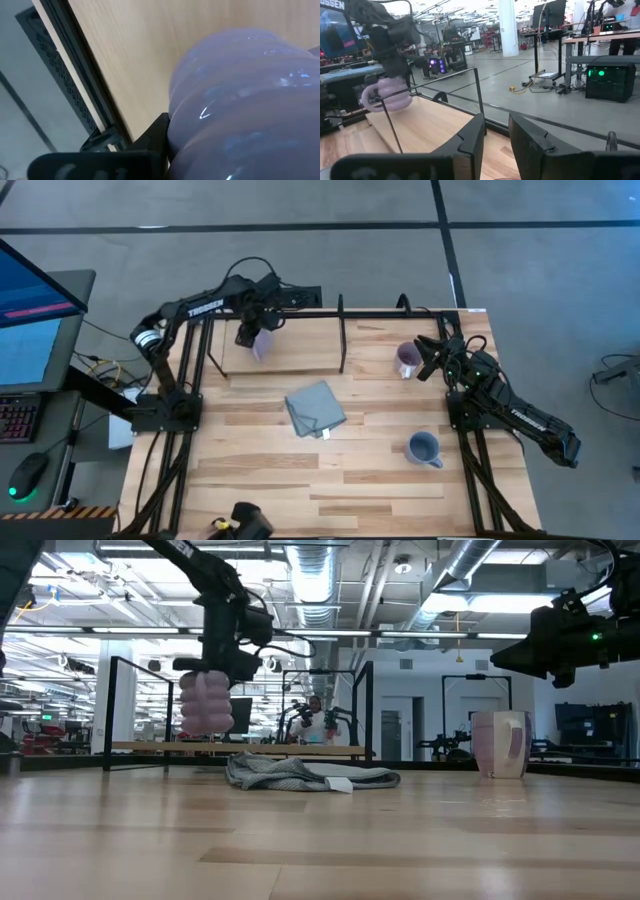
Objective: Stack small to large cups/mugs on shelf
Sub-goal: Put the violet mug on the shelf
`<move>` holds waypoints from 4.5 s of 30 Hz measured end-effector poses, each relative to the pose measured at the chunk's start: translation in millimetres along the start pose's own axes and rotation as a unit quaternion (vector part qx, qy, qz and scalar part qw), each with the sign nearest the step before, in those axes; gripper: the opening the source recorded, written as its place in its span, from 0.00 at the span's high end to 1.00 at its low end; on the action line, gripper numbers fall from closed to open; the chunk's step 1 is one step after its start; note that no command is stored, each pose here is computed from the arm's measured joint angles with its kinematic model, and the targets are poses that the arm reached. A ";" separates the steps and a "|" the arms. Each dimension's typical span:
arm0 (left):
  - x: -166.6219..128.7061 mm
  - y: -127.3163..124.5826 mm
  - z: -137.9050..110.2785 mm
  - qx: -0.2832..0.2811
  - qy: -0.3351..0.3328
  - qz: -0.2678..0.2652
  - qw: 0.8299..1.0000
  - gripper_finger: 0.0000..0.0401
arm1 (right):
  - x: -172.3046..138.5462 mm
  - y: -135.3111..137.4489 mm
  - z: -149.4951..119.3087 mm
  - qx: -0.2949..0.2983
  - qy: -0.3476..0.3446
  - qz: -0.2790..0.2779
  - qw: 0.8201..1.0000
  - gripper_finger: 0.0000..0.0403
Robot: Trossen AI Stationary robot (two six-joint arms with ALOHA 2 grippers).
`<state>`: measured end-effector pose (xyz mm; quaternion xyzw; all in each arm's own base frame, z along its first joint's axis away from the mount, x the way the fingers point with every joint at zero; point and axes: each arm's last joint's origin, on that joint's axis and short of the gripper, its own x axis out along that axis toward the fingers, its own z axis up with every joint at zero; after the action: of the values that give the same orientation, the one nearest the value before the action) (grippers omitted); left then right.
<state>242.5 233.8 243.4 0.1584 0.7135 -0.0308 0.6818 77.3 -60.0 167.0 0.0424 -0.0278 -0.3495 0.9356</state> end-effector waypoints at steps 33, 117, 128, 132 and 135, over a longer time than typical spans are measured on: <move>16.5 4.8 3.8 0.035 0.052 0.004 0.998 0.83 | 0.0 0.1 -0.2 -0.001 0.001 0.001 1.000 0.72; -30.6 10.5 3.6 -0.055 0.036 -0.018 0.998 0.60 | 7.3 -0.5 -10.8 -0.014 0.064 -0.006 0.998 0.72; -56.6 14.2 1.0 -0.080 0.036 -0.007 0.996 0.60 | 9.6 -0.7 -14.7 -0.007 0.086 -0.009 0.996 0.72; -70.0 17.7 0.2 -0.086 0.034 0.014 0.996 0.60 | 9.6 -0.6 -14.3 -0.007 0.085 -0.009 0.996 0.72; -78.8 19.6 1.3 -0.106 0.023 0.027 0.994 0.60 | 9.6 -0.7 -14.3 -0.006 0.085 -0.009 0.996 0.72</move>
<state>250.6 237.5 324.1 0.1054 0.7238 0.0670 0.6786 85.3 -66.0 152.9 0.0660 0.0540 -0.3529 0.9318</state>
